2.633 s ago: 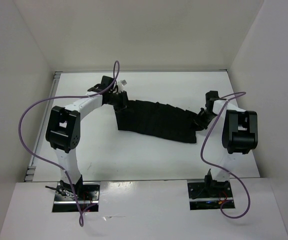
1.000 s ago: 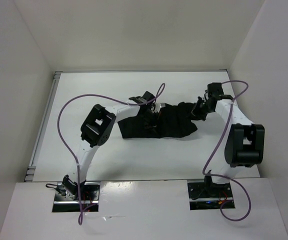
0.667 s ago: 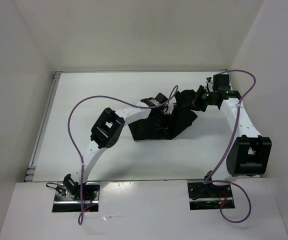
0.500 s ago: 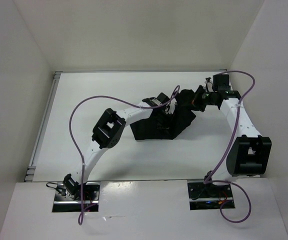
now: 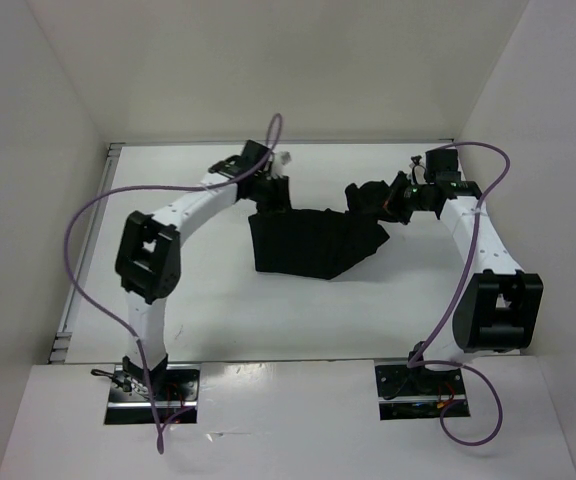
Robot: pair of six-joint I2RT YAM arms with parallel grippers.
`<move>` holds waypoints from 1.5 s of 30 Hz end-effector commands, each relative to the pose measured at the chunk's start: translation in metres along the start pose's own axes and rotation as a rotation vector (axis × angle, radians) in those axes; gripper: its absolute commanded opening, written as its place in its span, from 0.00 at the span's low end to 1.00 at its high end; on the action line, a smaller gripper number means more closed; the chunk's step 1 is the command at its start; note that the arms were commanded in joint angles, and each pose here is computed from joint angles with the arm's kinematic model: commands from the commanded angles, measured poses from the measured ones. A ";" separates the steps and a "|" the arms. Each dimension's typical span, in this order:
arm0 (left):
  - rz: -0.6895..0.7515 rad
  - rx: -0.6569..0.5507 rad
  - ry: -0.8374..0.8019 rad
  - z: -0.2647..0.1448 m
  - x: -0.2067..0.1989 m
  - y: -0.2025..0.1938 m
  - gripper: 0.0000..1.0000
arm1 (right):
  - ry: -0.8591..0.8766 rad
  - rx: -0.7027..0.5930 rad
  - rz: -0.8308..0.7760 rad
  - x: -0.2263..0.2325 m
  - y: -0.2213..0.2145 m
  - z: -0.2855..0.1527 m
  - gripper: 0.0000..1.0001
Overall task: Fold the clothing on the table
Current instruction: Fold the skirt
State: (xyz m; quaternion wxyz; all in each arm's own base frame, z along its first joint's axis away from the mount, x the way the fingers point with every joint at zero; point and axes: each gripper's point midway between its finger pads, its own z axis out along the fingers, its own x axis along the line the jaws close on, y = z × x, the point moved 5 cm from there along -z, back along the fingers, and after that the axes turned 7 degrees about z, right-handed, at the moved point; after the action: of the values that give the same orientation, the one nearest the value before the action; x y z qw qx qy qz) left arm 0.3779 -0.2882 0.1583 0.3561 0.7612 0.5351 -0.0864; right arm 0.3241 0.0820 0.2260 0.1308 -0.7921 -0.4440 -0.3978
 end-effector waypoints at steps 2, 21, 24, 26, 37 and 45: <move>-0.125 -0.026 0.254 -0.027 0.075 -0.019 0.31 | 0.005 0.009 -0.030 0.004 0.000 0.001 0.00; -0.275 0.110 0.186 0.022 0.109 -0.085 0.20 | 0.136 0.115 -0.091 0.073 -0.025 0.064 0.00; -0.279 0.119 0.164 0.024 0.104 -0.088 0.20 | 0.134 0.142 -0.106 0.081 -0.029 0.086 0.00; -0.275 0.111 0.162 0.022 0.102 -0.086 0.20 | 0.126 0.170 -0.105 0.082 -0.033 0.102 0.00; -0.269 0.099 0.168 0.016 0.099 -0.083 0.20 | 0.134 0.273 -0.149 0.107 -0.063 0.156 0.00; -0.273 0.105 0.179 0.016 0.100 -0.084 0.20 | 0.146 0.337 -0.163 0.114 -0.089 0.173 0.02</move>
State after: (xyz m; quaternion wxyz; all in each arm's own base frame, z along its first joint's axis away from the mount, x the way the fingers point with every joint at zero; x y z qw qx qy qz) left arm 0.3555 -0.2101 0.0627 0.2651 0.7030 0.6537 -0.0906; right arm 0.3654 0.2795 0.1606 0.2490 -0.7217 -0.5514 -0.3362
